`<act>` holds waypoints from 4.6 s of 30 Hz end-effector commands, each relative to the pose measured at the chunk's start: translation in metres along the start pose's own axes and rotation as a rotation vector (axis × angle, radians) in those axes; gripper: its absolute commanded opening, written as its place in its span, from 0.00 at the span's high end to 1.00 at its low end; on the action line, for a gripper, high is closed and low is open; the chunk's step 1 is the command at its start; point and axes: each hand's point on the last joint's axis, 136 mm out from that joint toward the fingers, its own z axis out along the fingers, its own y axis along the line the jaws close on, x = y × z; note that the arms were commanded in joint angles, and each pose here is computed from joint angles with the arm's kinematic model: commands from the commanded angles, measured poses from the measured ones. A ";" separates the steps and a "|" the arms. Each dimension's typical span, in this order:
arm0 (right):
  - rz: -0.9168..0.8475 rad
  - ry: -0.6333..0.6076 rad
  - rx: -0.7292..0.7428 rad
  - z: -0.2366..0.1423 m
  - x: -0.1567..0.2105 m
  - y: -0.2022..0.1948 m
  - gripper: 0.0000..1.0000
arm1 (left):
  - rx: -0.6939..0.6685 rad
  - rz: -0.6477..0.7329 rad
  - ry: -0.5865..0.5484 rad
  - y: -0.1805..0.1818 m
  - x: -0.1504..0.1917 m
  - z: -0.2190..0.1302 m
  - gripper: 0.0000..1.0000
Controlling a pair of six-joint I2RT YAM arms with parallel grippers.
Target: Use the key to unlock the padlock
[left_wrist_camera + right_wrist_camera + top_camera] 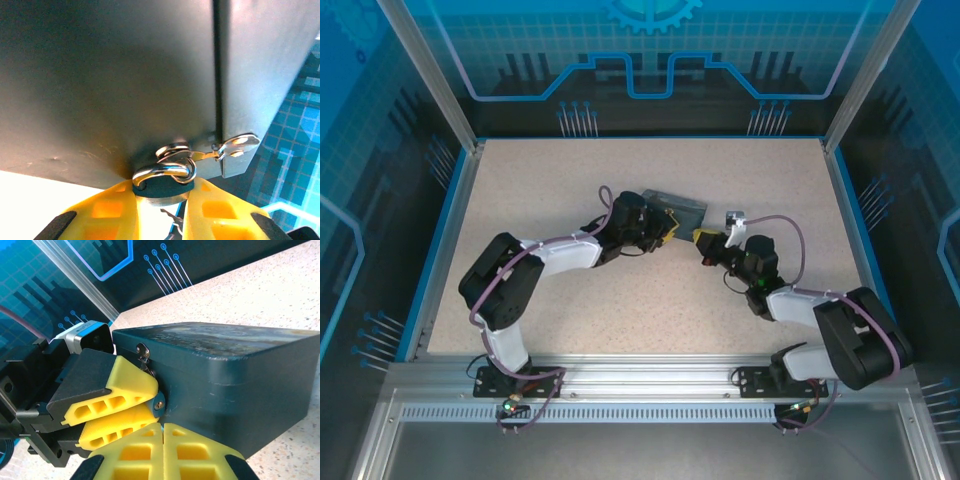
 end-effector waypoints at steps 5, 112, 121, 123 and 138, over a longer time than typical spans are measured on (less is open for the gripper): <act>0.040 -0.061 -0.039 0.011 -0.014 0.016 1.00 | 0.159 -0.026 -0.016 -0.036 0.002 -0.006 0.83; 0.138 0.119 -0.022 0.060 0.032 -0.032 1.00 | 0.206 -0.056 -0.001 -0.043 0.009 -0.014 0.82; 0.128 0.180 0.013 0.061 0.057 -0.041 1.00 | 0.212 -0.055 0.000 -0.045 0.010 -0.014 0.82; 0.121 0.190 0.020 0.064 0.059 -0.042 1.00 | 0.212 -0.055 -0.001 -0.045 0.010 -0.014 0.82; 0.080 0.217 -0.053 0.076 0.061 -0.026 1.00 | 0.205 -0.063 0.005 -0.040 0.011 -0.010 0.82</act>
